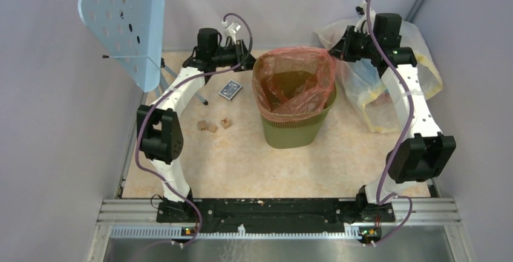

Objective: Put the trash bags into the trash bin

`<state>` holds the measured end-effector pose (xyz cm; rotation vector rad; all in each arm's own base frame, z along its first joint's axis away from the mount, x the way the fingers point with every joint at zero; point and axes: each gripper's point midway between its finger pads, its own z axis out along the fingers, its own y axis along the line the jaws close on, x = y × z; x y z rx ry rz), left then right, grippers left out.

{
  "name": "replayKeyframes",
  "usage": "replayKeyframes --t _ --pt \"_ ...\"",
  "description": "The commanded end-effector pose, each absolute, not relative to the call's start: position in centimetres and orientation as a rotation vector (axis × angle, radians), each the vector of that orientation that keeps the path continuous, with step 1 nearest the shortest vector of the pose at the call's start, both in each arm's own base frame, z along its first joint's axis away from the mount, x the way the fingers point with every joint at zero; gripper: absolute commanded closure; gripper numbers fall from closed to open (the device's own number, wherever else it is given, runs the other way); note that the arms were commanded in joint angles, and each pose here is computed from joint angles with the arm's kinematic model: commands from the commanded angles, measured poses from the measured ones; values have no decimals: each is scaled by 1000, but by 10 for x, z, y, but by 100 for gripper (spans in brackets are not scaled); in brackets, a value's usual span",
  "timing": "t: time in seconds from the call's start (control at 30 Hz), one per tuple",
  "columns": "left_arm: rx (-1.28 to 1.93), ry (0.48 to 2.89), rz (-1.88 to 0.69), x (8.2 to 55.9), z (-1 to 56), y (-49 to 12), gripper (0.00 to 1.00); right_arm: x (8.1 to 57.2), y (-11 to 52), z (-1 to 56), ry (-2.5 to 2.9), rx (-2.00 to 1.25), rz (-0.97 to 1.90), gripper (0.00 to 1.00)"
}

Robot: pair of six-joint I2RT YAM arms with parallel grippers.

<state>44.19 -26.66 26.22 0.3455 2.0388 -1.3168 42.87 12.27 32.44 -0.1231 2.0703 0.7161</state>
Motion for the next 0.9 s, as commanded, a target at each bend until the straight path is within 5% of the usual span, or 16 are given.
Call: replayKeyframes --t 0.0,0.4,0.87 --pt "387 2006 -1334 442 264 -271 70 443 115 331 2037 -62 711 100" --pt "370 2039 -1371 433 246 -272 70 427 114 290 2156 -36 727 93" --pt "383 2004 -1360 433 265 -273 70 401 78 376 2027 -4 487 48"
